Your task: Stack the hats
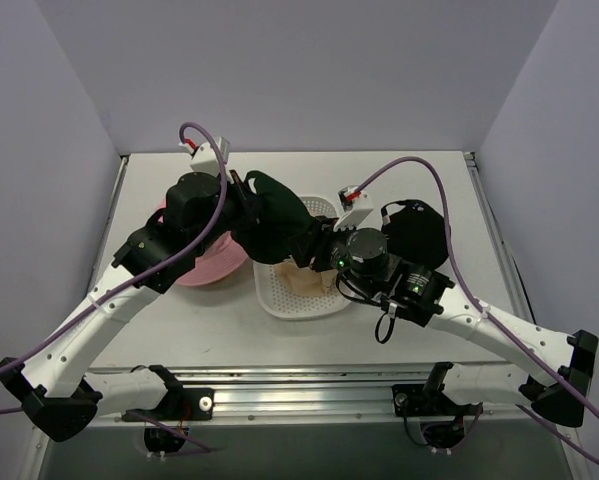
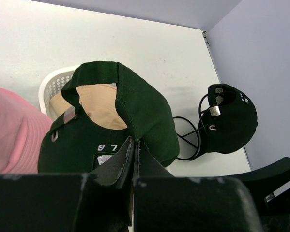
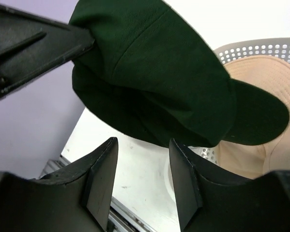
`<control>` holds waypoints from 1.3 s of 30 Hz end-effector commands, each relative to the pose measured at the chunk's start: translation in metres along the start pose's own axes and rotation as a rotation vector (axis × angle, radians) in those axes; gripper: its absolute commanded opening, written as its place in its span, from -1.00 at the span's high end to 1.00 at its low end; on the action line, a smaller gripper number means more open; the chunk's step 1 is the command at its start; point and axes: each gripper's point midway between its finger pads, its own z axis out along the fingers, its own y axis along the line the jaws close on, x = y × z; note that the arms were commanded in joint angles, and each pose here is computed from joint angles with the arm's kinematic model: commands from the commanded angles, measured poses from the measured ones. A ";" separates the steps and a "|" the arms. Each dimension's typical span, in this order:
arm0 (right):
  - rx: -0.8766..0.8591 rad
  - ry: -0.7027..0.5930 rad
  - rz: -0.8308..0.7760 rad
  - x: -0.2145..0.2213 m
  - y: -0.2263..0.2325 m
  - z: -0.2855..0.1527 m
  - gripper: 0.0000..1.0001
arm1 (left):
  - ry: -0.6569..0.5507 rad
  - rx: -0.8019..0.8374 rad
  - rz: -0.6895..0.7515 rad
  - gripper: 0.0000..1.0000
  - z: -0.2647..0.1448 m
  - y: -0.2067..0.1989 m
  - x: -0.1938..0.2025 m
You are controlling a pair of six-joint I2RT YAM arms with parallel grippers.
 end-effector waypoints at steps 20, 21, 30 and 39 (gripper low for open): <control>0.095 -0.154 0.226 -0.012 -0.012 0.021 0.16 | -0.107 0.092 -0.071 0.95 -0.024 -0.023 -0.025; 0.102 -0.159 0.232 -0.012 -0.014 0.021 0.16 | -0.106 0.090 -0.070 0.95 -0.024 -0.023 -0.024; 0.134 -0.193 0.271 -0.015 -0.020 0.025 0.16 | -0.109 0.122 -0.095 0.95 -0.026 -0.029 -0.019; 0.176 -0.214 0.284 -0.017 -0.026 0.028 0.37 | -0.113 0.143 -0.103 0.95 -0.029 -0.033 -0.019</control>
